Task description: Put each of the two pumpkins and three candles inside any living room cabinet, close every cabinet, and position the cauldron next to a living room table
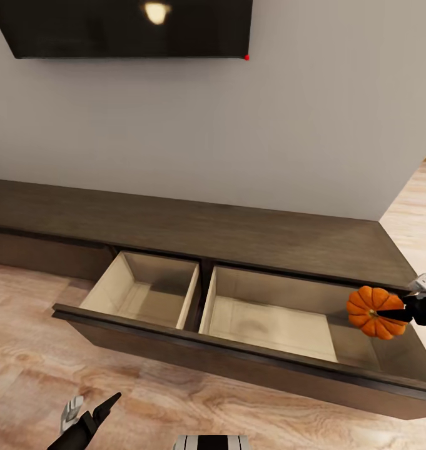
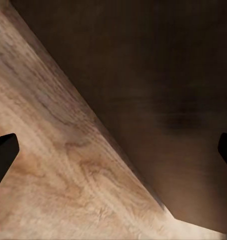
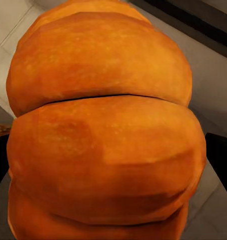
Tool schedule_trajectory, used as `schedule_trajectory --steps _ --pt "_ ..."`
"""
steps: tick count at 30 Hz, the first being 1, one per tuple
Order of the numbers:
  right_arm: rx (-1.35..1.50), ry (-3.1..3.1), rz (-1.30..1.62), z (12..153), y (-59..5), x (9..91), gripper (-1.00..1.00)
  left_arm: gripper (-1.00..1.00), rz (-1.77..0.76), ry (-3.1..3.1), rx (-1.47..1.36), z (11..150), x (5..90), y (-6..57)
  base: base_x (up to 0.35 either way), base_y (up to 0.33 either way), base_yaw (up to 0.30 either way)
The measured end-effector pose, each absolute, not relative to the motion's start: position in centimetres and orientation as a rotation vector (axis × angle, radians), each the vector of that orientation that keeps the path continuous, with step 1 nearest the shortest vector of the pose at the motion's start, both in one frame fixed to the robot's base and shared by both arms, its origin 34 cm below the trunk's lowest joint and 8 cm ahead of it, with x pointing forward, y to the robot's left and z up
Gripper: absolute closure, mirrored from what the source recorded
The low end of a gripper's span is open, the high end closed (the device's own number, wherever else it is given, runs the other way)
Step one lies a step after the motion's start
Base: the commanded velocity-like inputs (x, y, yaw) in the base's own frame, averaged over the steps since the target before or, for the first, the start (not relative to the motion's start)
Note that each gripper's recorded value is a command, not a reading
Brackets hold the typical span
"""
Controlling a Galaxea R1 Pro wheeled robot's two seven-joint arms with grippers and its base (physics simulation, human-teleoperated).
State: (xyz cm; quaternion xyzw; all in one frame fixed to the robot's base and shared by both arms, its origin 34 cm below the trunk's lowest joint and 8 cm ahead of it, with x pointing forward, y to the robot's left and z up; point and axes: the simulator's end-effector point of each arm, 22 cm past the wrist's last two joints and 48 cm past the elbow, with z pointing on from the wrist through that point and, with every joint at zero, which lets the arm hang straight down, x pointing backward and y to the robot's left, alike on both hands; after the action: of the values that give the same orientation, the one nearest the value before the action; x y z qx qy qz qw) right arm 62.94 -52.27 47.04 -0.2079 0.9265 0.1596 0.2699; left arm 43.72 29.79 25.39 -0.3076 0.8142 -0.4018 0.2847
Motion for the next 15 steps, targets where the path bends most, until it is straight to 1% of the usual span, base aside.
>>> schedule_trajectory --steps 2,5,7,15 --pt "-0.564 2.504 0.431 46.6 -52.0 62.9 1.0 -1.0 -1.075 2.178 -0.823 25.4 43.7 29.8 0.06 0.0 0.0" --pt "-0.583 2.529 0.43 45.0 -50.7 62.9 1.0 -1.0 -1.074 2.178 -0.823 25.4 43.7 29.8 0.218 0.0 0.0" --pt "-0.593 2.54 0.429 44.3 -50.2 62.9 1.0 -1.0 -1.074 2.179 -0.824 25.4 43.7 29.8 0.11 0.0 0.0" --pt "-0.629 2.568 0.456 42.2 -47.8 62.7 1.0 -1.0 -1.068 2.187 -0.835 25.0 43.3 29.9 0.026 0.0 0.0"
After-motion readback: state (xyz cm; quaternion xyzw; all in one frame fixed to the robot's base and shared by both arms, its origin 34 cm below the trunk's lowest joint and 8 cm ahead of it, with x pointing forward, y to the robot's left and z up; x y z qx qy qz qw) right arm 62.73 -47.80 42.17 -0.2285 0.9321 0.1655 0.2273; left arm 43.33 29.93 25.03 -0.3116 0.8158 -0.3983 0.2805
